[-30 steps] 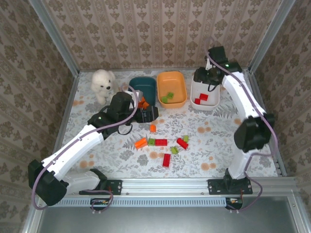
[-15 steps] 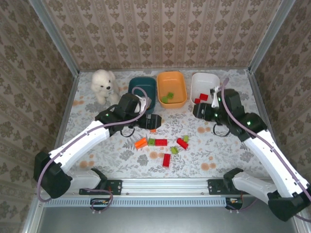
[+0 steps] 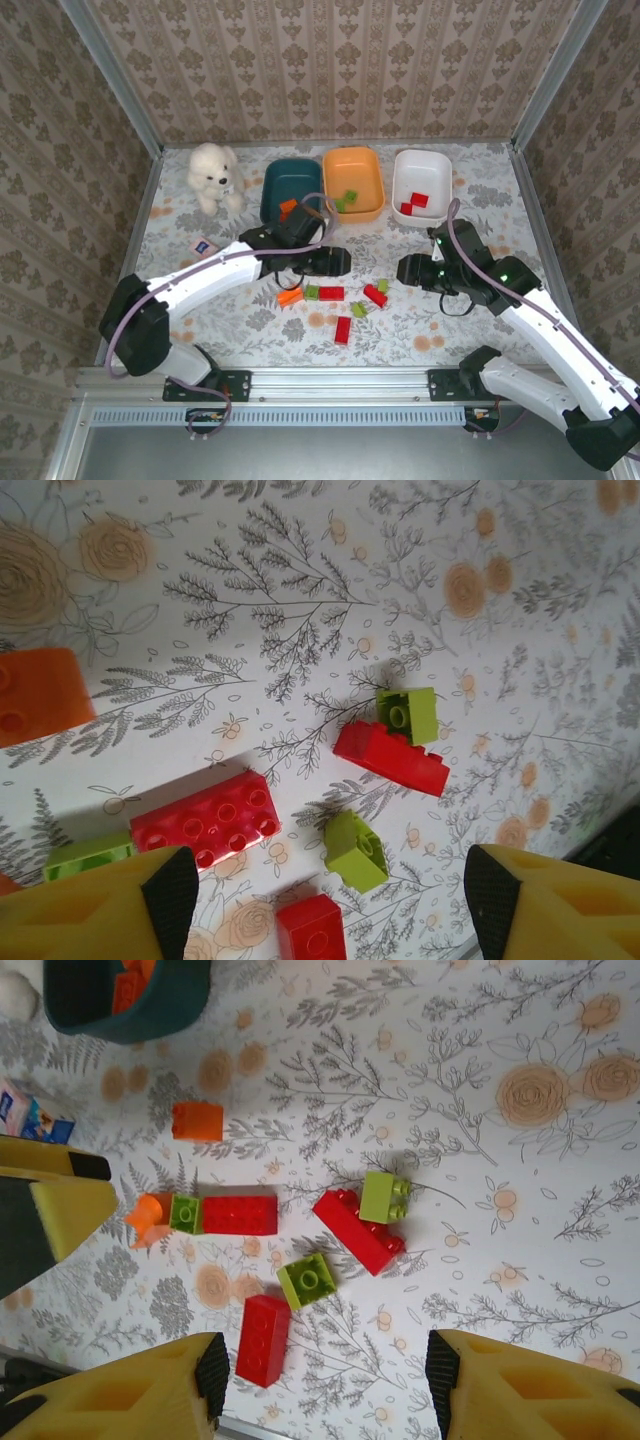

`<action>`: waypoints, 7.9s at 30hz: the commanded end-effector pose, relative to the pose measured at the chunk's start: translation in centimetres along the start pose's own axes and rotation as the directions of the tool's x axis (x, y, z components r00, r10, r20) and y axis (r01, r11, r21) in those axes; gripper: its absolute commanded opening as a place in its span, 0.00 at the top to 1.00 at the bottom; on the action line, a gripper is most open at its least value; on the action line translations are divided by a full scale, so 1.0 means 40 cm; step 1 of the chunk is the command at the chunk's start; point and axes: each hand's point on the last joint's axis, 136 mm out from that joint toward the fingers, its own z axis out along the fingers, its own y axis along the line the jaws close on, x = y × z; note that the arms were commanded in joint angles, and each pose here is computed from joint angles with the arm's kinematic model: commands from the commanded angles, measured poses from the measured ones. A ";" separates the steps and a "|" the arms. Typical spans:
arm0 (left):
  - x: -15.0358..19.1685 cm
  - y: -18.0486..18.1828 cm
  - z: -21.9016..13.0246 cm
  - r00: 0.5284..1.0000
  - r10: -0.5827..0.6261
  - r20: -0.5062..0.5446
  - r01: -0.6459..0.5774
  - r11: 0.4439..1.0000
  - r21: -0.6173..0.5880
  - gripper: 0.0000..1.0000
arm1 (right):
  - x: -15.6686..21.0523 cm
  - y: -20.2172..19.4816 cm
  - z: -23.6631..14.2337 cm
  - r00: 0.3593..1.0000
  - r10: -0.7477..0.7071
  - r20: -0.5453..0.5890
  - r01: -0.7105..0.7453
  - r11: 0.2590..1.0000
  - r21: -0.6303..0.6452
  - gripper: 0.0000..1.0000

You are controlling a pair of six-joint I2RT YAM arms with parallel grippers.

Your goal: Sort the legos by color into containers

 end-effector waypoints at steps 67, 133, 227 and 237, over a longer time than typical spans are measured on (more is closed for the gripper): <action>0.038 -0.137 0.324 0.932 0.126 -0.339 -0.230 0.930 -0.287 0.42 | -0.100 0.066 -0.306 0.932 0.034 0.361 0.034 0.983 -0.181 0.39; -0.527 0.062 0.305 0.995 0.049 0.091 -0.028 0.977 -0.213 0.49 | -0.123 0.095 -0.225 0.955 -0.001 0.295 0.048 0.987 -0.154 0.39; -0.023 0.182 -0.290 0.925 -0.176 0.337 0.223 0.969 -0.105 0.40 | -0.476 -0.151 0.236 0.995 -0.096 0.024 0.073 0.871 0.486 0.66; -0.066 0.130 -0.264 0.942 -0.120 0.313 0.161 0.981 -0.107 0.40 | -0.559 -0.367 0.343 0.988 0.150 0.028 -0.131 0.736 0.664 0.63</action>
